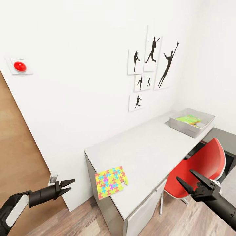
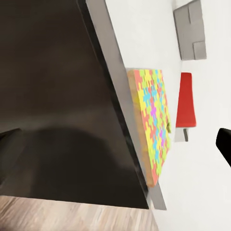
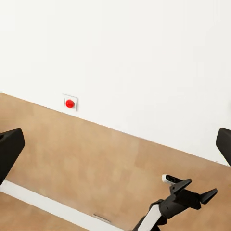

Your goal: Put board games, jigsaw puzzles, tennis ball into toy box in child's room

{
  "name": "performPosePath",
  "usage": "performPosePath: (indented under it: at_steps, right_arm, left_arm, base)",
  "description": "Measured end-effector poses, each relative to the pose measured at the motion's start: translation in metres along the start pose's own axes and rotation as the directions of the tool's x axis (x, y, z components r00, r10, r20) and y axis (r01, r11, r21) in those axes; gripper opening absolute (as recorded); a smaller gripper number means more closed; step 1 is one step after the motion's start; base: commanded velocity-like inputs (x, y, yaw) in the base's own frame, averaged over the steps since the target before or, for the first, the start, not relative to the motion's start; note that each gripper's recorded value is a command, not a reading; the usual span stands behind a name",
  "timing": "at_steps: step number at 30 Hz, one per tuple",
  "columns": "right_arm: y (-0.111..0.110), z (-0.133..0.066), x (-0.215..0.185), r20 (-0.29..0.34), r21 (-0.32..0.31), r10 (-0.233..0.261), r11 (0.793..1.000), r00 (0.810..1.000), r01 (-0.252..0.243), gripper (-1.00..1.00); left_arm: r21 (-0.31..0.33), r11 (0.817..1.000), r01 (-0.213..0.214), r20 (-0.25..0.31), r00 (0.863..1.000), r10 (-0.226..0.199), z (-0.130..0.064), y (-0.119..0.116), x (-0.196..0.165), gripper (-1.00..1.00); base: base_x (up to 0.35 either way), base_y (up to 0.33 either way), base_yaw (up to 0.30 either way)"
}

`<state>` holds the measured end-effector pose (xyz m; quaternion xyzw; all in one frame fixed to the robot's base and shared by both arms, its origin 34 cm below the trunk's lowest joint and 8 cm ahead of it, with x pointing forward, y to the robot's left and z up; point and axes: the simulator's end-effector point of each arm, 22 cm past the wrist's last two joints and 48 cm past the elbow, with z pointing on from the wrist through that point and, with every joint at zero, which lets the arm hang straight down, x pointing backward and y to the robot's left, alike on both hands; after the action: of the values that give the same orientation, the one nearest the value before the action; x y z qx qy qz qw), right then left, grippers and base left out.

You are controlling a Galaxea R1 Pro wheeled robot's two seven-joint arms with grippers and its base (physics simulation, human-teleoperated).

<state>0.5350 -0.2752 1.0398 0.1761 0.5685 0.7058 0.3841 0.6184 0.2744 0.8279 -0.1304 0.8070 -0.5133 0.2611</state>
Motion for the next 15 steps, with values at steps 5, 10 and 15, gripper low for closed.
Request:
performPosePath:
  at_steps: [5, 10, 15]
  right_arm:
    - [-0.003, -0.001, 0.000, 0.002, -0.019, -0.002, 1.000, 1.000, 0.002, 1.00]
    - [-0.009, -0.002, 0.001, 0.003, -0.026, -0.004, 1.000, 1.000, 0.004, 1.00]
    - [-0.016, -0.004, 0.003, 0.003, -0.024, -0.005, 1.000, 1.000, 0.006, 1.00]
  left_arm:
    - [-0.002, 1.000, 0.002, 0.003, 1.000, -0.002, 0.004, 0.007, 0.002, 1.00]
    - [-0.002, 1.000, 0.003, 0.021, 1.000, -0.003, 0.004, 0.014, -0.001, 1.00]
    - [-0.016, 1.000, 0.007, 0.044, 0.999, -0.007, 0.003, 0.025, -0.005, 1.00]
  base:
    - [0.000, 0.000, 0.000]
    - [0.000, 0.000, 0.000]
    - [0.000, 0.000, 0.000]
